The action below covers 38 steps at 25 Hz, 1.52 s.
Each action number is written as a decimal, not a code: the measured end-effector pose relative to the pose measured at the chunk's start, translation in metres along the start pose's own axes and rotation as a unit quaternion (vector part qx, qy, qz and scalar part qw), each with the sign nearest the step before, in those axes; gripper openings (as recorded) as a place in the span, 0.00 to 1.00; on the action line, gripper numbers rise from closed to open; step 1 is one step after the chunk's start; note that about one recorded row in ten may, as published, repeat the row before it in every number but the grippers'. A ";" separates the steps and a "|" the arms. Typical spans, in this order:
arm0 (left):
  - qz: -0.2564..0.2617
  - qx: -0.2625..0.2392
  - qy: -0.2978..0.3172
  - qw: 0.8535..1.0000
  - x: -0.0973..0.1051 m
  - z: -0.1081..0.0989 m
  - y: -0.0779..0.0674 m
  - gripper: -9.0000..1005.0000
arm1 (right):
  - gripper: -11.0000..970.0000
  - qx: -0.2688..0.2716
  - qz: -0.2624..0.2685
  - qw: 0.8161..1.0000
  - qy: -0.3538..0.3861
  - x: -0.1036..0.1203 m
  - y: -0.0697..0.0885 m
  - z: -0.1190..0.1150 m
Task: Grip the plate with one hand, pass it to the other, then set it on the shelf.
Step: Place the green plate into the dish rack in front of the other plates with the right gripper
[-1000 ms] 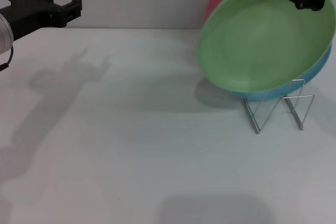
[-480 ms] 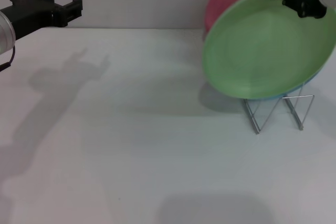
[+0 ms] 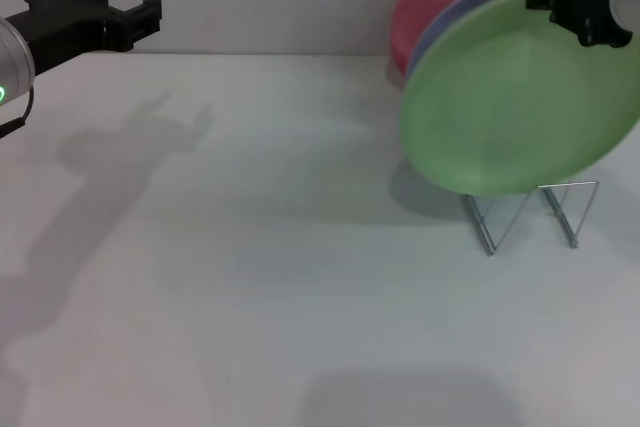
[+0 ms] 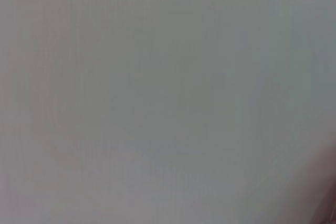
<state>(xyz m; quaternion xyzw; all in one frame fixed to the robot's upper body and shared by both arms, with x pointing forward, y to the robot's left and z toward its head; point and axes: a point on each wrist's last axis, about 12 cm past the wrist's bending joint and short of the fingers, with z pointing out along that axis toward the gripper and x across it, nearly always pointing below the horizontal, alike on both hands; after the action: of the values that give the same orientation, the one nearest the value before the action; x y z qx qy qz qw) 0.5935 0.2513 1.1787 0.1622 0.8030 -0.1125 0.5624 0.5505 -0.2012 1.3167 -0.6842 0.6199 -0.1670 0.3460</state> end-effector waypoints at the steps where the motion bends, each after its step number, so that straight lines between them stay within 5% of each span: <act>1: 0.000 0.001 0.000 1.000 0.000 0.000 0.000 0.64 | 0.07 -0.001 0.000 1.000 0.001 0.001 0.000 0.000; 29: 0.002 0.017 0.013 1.000 0.002 0.011 -0.008 0.64 | 0.07 0.006 0.012 0.999 0.046 0.022 0.009 0.008; 38: 0.004 0.022 0.014 1.000 0.000 0.016 -0.011 0.64 | 0.20 -0.020 0.015 0.997 0.078 0.028 0.020 0.020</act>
<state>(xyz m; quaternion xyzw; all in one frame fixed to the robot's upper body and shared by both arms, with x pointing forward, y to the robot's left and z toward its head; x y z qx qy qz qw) 0.6037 0.2354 1.1733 0.1795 0.8076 -0.1259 0.5474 0.5540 -0.2230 1.2833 -0.6665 0.6586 -0.2024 0.2849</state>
